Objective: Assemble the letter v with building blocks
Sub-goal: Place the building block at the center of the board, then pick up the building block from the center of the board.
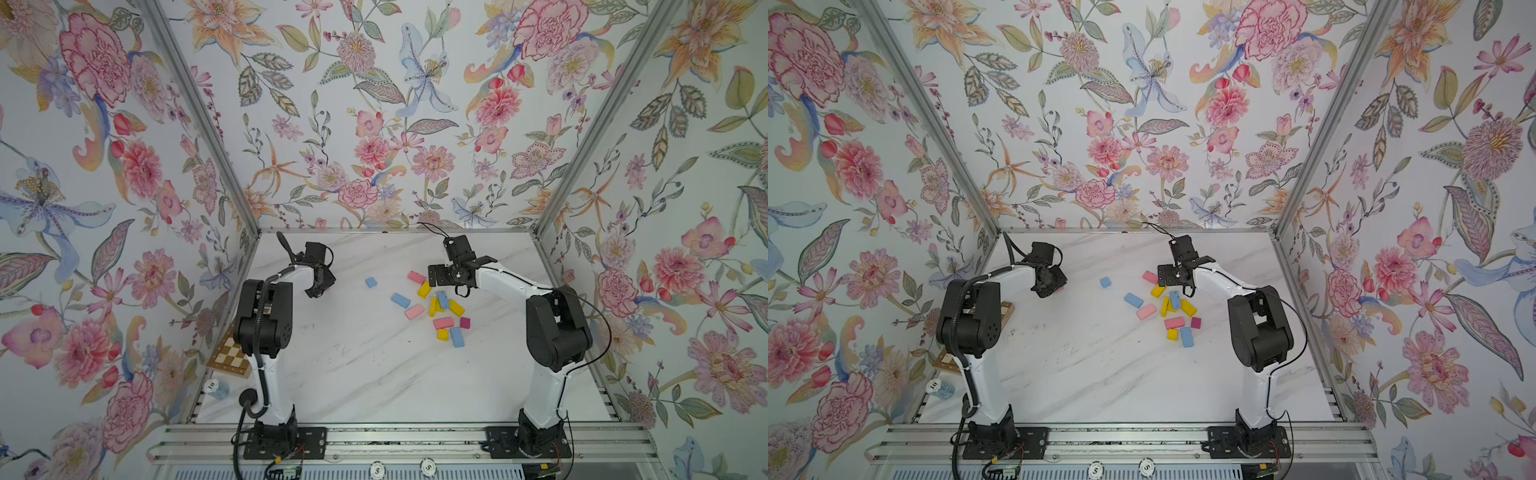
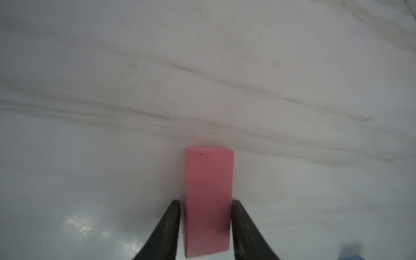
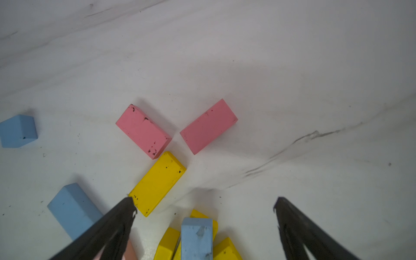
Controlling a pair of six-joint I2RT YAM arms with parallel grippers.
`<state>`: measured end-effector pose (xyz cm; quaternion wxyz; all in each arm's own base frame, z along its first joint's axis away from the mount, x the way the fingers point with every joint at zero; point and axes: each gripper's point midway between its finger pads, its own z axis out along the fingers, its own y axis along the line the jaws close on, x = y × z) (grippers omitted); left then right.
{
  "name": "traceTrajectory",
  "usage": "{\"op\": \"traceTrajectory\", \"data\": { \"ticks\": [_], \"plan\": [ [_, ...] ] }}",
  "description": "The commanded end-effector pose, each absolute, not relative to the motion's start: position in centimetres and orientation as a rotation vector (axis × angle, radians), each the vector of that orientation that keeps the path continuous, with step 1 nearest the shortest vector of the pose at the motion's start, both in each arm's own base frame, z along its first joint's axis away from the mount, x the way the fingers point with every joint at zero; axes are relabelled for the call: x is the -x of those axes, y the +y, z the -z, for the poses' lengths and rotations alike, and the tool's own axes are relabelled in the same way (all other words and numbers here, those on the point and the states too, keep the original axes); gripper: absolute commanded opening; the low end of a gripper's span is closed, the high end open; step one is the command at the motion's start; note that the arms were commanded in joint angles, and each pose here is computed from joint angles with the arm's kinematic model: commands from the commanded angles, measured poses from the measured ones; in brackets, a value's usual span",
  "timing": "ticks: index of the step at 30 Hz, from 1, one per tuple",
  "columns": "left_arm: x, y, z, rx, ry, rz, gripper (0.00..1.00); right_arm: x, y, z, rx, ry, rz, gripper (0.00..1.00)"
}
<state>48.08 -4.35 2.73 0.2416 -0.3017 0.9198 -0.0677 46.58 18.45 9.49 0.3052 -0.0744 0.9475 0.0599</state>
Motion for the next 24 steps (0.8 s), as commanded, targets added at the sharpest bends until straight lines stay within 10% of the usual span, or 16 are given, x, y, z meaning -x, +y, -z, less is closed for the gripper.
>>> {"op": "traceTrajectory", "data": {
  "ticks": [1,12,17,24],
  "plan": [
    [-48.2,-4.7,-6.4,0.79,2.489,0.213,0.48,-47.0,19.0,-10.2,0.246,2.502,-0.187,0.99],
    [-48.0,-4.5,-17.1,0.654,2.348,0.229,0.72,-49.3,20.5,-10.2,0.382,2.476,-0.203,0.94],
    [-45.5,-4.9,-19.9,0.631,2.281,0.296,0.99,-50.4,21.8,-8.5,0.447,2.513,-0.243,0.86],
    [-41.5,-6.1,-20.5,0.512,2.236,0.269,0.99,-50.6,25.1,-6.1,0.621,2.514,-0.234,0.81]
  ]
}}
